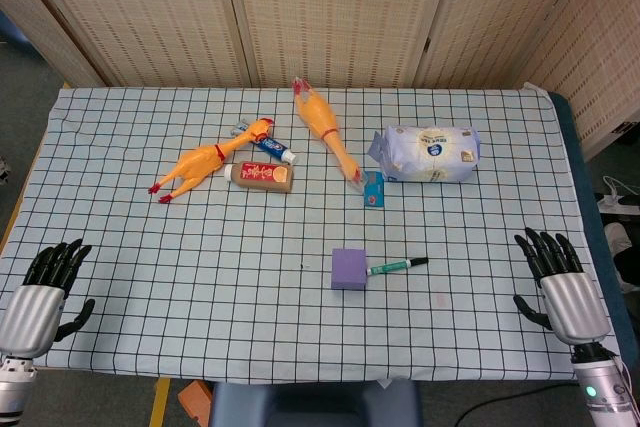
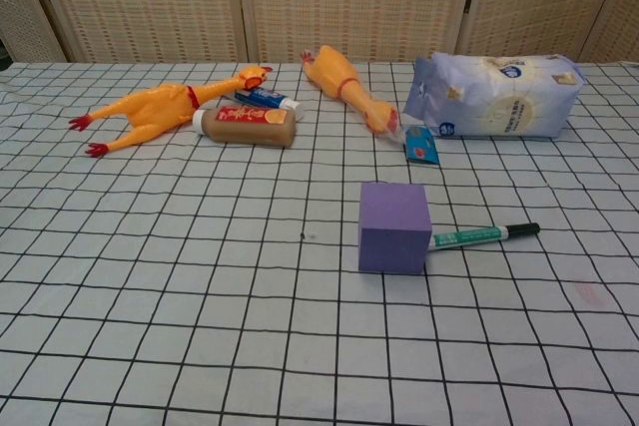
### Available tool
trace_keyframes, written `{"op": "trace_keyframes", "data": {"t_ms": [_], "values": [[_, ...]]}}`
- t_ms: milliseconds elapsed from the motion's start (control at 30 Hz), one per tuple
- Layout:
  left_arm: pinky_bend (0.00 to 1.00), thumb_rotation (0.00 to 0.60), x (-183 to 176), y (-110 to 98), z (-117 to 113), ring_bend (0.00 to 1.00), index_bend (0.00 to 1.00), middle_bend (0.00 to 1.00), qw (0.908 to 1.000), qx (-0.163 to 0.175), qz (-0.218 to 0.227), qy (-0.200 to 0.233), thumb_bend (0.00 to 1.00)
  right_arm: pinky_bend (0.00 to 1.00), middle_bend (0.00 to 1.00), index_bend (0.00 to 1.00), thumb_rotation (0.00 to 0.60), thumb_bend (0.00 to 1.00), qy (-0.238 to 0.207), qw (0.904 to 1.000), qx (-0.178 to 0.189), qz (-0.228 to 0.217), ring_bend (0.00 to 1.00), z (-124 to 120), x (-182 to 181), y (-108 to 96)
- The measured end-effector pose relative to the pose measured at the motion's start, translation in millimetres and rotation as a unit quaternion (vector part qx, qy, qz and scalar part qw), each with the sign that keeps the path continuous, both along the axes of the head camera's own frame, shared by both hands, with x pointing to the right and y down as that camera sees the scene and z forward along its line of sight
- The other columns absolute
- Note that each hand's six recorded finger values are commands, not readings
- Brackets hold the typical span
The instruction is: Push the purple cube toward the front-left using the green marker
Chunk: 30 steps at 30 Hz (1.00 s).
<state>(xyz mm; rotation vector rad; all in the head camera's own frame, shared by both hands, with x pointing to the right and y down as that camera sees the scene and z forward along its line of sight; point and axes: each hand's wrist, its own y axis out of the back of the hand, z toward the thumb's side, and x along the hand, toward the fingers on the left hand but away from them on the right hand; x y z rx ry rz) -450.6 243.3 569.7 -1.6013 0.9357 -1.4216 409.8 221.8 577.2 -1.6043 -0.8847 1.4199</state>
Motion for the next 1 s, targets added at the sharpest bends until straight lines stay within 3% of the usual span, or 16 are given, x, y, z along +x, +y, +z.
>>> {"op": "trace_keyframes", "data": {"t_ms": [333, 633, 833, 1000], "values": [[0.07, 0.6, 1, 0, 1, 0.0, 0.0, 0.0, 0.9999, -0.011, -0.004, 0.007, 0.38, 0.0, 0.01, 0.0, 0.6, 0.14, -0.015, 0.9993, -0.028, -0.023, 0.0, 16, -20, 2], [0.07, 0.6, -1, -2, 6, 0.0, 0.0, 0.0, 0.9996, -0.024, -0.008, 0.01, 0.38, 0.04, 0.23, 0.3, 0.6, 0.17, -0.018, 0.9944, -0.057, -0.087, 0.01, 53, -80, -24], [0.07, 0.6, -3, -2, 6, 0.0, 0.0, 0.0, 0.9994, -0.028, -0.012, 0.015, 0.38, 0.05, 0.28, 0.37, 0.6, 0.19, -0.023, 0.989, -0.099, -0.107, 0.05, 95, -124, -33], [0.07, 0.6, -4, -3, 7, 0.0, 0.0, 0.0, 0.9993, -0.031, -0.014, 0.017, 0.38, 0.06, 0.3, 0.4, 0.6, 0.21, -0.026, 0.986, -0.114, -0.119, 0.07, 121, -152, -36]]}}
